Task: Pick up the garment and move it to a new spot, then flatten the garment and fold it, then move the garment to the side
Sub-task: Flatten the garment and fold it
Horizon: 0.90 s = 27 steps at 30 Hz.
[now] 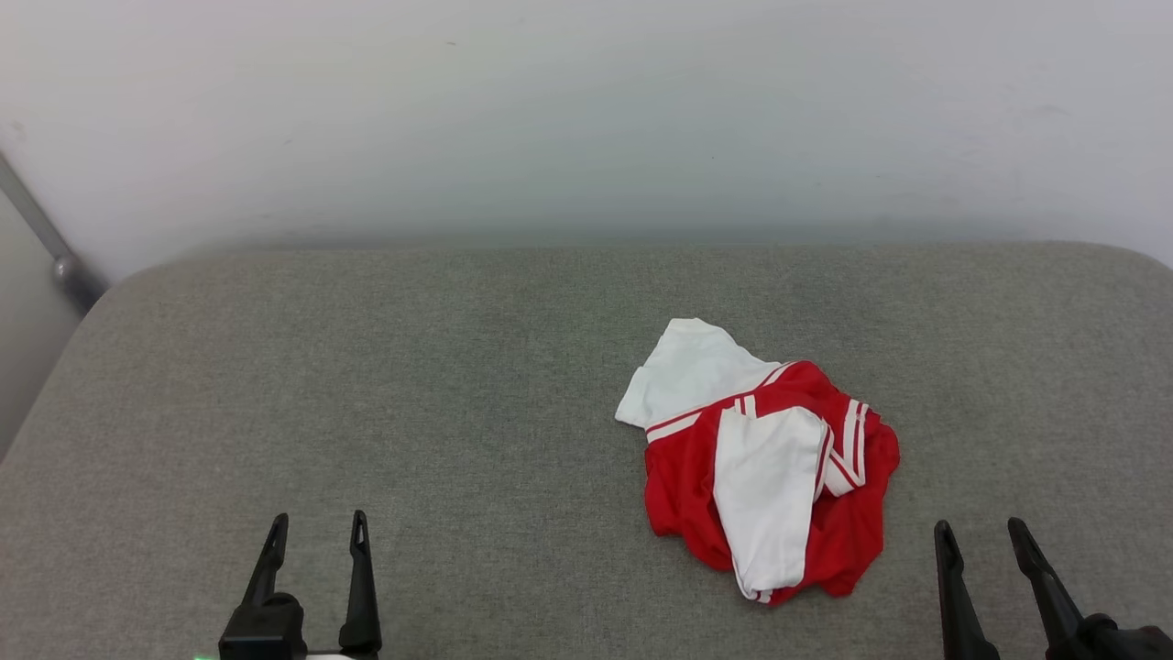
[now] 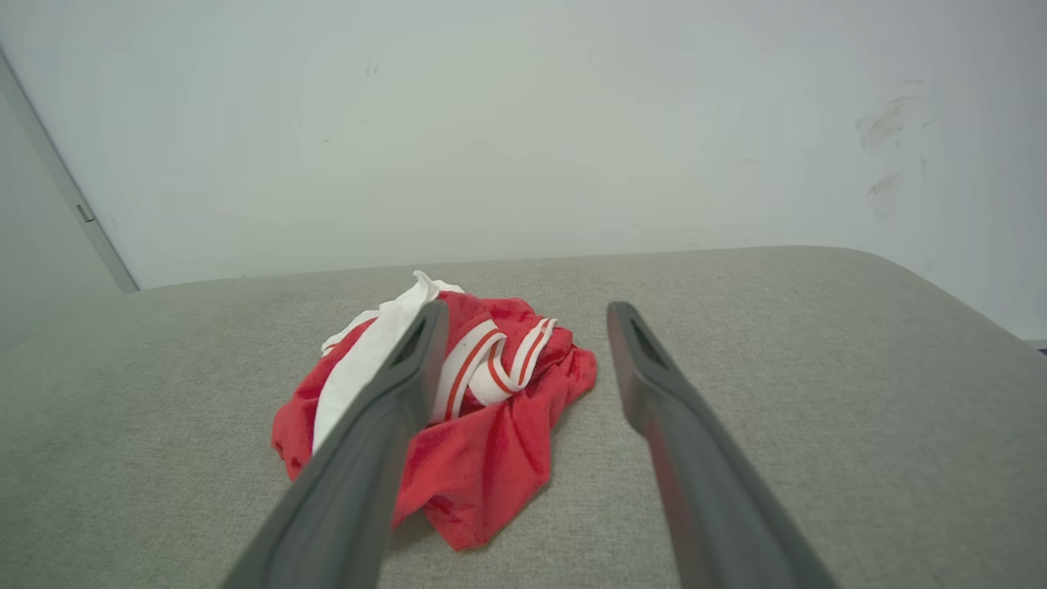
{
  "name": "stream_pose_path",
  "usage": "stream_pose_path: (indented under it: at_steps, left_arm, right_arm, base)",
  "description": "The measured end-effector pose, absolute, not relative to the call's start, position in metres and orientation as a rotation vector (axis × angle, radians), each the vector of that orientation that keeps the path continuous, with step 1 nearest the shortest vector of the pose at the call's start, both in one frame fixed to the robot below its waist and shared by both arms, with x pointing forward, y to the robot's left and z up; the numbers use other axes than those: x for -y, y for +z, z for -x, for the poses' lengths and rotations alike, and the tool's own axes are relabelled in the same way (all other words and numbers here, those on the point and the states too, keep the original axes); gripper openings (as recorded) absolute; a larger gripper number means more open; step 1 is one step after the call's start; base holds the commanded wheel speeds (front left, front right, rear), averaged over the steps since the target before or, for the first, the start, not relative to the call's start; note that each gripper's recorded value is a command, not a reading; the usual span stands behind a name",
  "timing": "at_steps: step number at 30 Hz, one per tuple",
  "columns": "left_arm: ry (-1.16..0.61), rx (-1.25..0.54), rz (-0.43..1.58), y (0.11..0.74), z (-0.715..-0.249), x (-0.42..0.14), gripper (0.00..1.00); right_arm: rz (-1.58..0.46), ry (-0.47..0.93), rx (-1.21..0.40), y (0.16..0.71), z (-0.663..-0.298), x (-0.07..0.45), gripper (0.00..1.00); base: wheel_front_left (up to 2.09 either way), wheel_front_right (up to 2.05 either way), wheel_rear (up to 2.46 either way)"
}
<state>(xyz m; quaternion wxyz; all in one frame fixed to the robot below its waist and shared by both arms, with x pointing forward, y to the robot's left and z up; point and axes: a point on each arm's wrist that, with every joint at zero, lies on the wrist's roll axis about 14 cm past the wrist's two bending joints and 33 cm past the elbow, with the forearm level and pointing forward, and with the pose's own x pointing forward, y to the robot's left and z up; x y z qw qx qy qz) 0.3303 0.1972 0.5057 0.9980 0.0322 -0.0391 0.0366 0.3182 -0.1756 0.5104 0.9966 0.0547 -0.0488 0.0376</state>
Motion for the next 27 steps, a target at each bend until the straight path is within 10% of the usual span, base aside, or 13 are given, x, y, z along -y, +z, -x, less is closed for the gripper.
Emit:
stream_pose_path:
  at_steps: [27]
  left_arm:
    - [-0.190, 0.233, -0.193, 0.573, -0.422, -0.158, 1.00]
  right_arm:
    - [-0.121, 0.065, 0.087, 0.507, -0.322, 0.177, 1.00]
  base:
    - [0.00, 0.00, 0.00]
